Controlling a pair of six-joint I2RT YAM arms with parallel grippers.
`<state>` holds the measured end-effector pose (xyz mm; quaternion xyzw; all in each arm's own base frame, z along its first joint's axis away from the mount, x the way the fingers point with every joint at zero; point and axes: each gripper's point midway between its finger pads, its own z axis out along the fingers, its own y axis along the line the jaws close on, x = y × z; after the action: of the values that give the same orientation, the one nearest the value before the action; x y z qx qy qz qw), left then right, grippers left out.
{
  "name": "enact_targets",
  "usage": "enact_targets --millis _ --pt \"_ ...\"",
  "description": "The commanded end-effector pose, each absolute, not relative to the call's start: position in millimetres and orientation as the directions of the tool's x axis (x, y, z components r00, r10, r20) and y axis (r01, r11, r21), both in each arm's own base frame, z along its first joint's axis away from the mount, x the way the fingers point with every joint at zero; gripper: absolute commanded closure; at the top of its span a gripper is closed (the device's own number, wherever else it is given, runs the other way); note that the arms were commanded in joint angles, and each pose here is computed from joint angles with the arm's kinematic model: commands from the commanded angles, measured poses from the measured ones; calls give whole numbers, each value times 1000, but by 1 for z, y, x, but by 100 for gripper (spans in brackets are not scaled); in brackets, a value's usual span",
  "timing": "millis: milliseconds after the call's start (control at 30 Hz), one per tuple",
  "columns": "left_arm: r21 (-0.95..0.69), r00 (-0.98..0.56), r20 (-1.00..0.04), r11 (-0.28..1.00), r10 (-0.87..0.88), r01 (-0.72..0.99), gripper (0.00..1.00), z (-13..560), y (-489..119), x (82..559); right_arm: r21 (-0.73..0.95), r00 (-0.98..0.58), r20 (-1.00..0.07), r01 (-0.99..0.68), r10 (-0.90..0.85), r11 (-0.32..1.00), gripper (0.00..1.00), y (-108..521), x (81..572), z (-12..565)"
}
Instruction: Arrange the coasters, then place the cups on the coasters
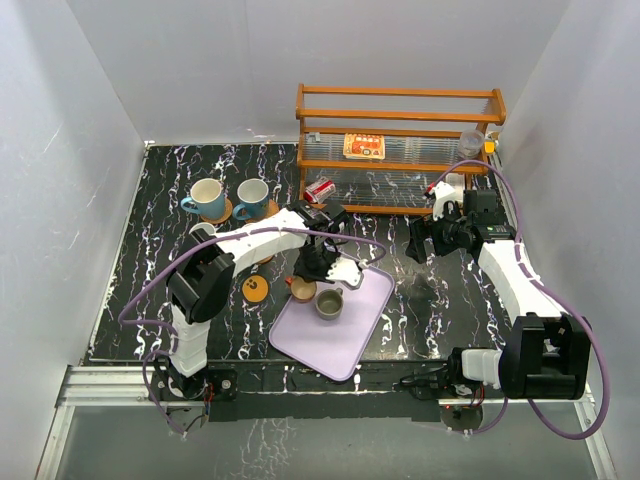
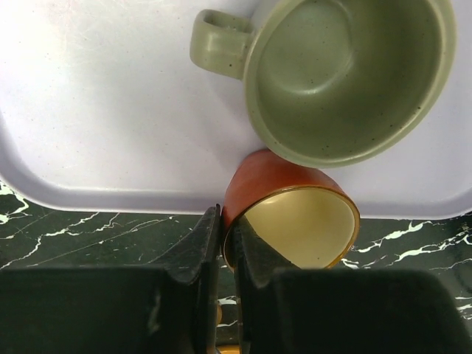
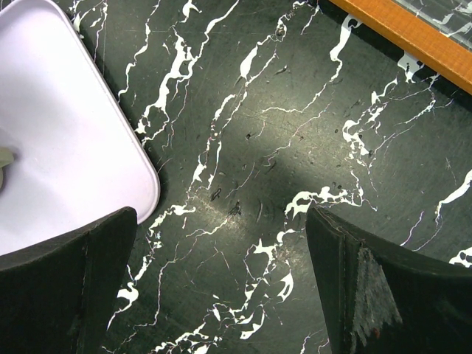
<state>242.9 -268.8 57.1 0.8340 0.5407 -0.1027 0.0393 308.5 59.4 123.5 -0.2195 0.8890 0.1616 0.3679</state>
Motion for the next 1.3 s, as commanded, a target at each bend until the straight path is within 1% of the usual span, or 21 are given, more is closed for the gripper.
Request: enact_targets --millis 0,167,333,600,700,800,1000,1267 --pt "0 398 -180 -405 899 914 100 90 -258 245 98 -600 -751 -514 -276 852 2 57 317 130" --pt "8 335 -169 -339 927 941 100 104 -246 247 94 -601 -750 -512 -277 854 2 56 317 130" --pt "11 241 -200 -244 950 970 100 120 -230 247 90 -595 -754 -512 -277 854 2 56 317 132" --pt "31 61 -320 -54 945 998 100 149 -195 254 91 -592 -757 -515 -277 852 2 57 317 133" --pt "28 -3 -345 13 938 1000 100 154 -179 253 93 -592 -757 -516 -276 851 2 57 317 133" --pt "36 -70 -352 89 933 995 100 154 -159 252 93 -591 -758 -517 -276 851 2 57 318 133" --pt "64 -210 -416 259 884 964 100 151 -118 254 98 -592 -757 -520 -276 848 2 58 318 133" --pt "15 -382 -455 436 804 900 100 130 -63 253 95 -589 -759 -521 -277 848 2 58 318 134"
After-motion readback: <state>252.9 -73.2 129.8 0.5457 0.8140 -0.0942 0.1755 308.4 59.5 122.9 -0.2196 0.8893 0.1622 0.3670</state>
